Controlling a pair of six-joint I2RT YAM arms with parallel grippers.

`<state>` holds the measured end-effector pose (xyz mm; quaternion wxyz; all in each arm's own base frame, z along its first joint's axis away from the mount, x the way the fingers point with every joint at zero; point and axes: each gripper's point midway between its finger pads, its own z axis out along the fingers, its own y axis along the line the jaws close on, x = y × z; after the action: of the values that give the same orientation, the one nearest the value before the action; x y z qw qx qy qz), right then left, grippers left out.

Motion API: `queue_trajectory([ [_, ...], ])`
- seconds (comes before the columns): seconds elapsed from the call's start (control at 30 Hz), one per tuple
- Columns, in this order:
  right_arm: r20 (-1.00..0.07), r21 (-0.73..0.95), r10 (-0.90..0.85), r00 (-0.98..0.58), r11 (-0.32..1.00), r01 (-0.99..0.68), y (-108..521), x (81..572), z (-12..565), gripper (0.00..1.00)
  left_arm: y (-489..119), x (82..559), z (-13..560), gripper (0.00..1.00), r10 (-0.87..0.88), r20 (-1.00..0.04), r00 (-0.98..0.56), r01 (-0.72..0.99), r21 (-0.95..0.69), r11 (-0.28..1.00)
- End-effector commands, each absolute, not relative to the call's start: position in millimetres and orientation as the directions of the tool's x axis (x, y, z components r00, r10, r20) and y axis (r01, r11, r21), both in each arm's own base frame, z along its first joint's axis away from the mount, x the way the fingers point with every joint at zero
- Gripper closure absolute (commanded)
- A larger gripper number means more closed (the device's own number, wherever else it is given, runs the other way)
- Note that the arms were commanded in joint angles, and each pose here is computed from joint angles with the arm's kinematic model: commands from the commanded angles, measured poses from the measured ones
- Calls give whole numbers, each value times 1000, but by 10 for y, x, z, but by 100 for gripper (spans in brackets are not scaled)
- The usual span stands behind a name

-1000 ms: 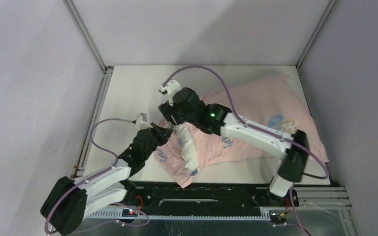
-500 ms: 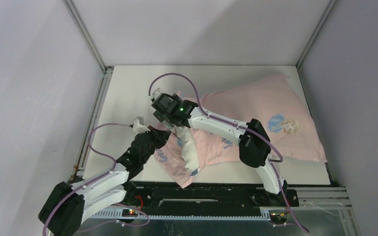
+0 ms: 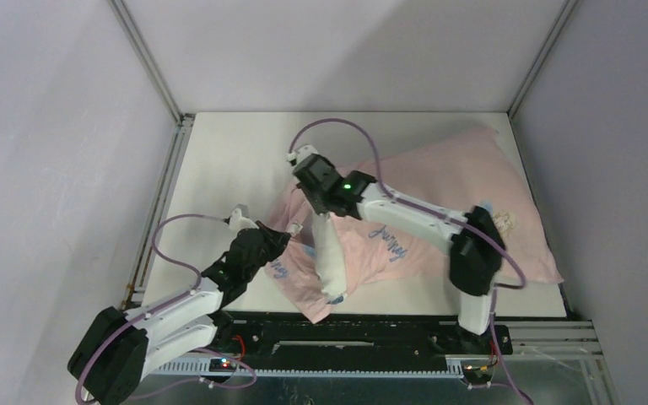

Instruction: Put the pillow into the pillowcase

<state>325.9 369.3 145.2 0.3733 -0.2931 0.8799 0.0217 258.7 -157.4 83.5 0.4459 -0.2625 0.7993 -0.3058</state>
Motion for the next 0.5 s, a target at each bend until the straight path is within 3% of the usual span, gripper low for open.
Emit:
queue_trajectory([
  [0.0,-791,118,-294,-537,787,-605,3718,2917,2168,100,-1602,2743,1027,100,-681,-582,-444,-136,-708,693],
  [0.13,-814,173,-260,-520,745,-644,3766,2681,2333,100,-1778,2689,962,100,-600,-590,-540,-73,-677,732],
  [0.33,-818,172,-266,-511,733,-658,3796,2566,2371,100,-1961,2624,1079,74,-540,-614,-576,41,-681,732],
  [0.47,-823,173,-263,-504,728,-664,3815,2572,2412,100,-2087,2577,1224,66,-479,-645,-596,133,-668,732],
])
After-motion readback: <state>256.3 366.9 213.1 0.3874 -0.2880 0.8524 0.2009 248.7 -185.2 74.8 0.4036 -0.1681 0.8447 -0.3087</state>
